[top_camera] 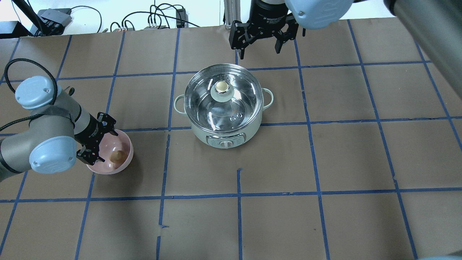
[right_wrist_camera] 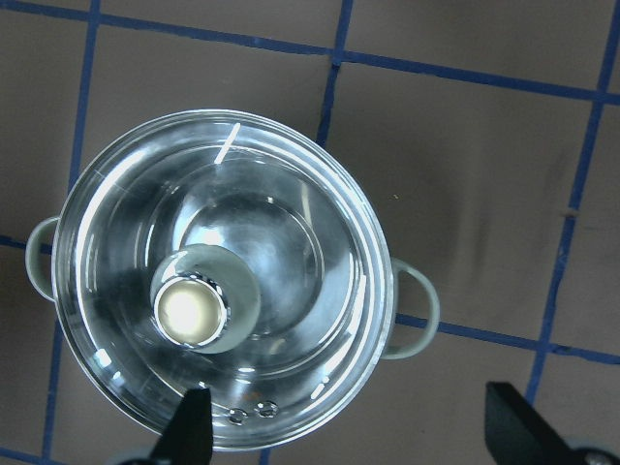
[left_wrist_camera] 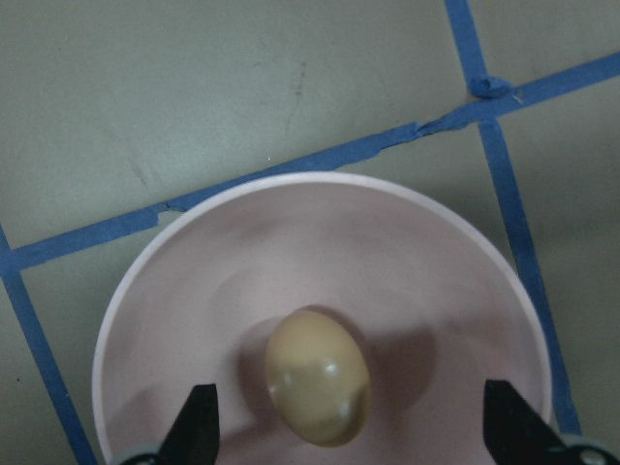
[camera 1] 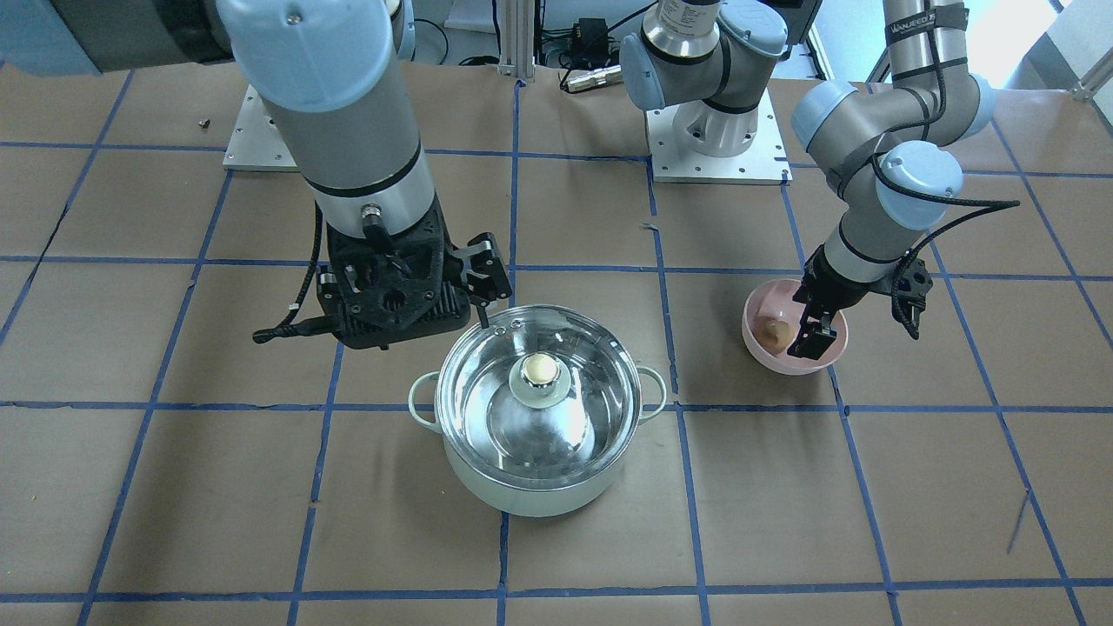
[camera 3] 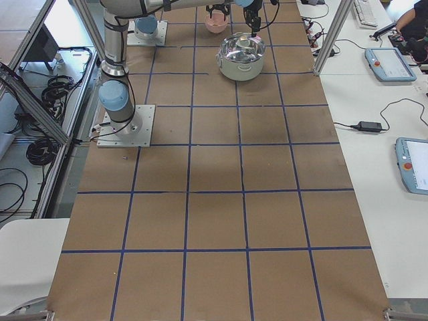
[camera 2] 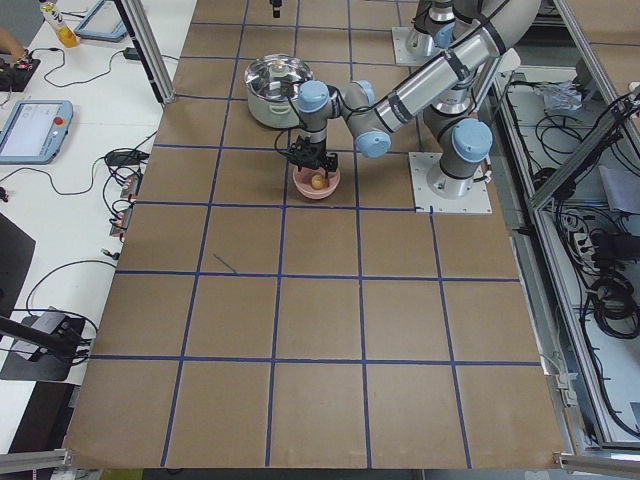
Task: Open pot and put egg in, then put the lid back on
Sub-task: 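Lower the right gripper onto the lid knob while the left gripper grips the egg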
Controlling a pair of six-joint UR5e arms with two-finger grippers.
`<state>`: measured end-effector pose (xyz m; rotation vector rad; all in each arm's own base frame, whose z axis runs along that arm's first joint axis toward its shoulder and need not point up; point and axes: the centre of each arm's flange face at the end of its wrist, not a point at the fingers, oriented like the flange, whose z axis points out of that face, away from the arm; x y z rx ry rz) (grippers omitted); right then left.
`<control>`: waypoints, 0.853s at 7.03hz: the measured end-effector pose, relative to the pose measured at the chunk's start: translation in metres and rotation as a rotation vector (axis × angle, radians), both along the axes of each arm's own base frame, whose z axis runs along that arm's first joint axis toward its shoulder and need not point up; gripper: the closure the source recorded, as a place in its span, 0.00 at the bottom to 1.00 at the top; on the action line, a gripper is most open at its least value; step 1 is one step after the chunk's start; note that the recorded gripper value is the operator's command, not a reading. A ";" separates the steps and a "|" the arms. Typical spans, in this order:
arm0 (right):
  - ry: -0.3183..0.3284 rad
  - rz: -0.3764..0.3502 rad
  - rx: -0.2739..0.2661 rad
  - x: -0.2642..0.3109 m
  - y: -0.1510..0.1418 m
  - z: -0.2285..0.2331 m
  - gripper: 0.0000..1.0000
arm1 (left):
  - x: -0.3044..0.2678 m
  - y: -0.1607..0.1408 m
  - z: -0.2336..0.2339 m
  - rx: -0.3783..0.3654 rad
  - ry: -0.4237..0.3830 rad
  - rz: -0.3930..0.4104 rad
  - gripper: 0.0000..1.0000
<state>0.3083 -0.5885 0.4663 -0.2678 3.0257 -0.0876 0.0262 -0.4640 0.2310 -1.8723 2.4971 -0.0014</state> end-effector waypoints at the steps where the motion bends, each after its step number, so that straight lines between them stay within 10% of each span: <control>1: -0.021 -0.043 0.017 0.021 0.004 -0.011 0.00 | 0.000 0.000 -0.002 0.004 0.001 0.010 0.04; 6: -0.020 -0.103 0.002 0.080 0.016 -0.095 0.00 | 0.000 -0.001 -0.014 0.027 0.009 0.012 0.04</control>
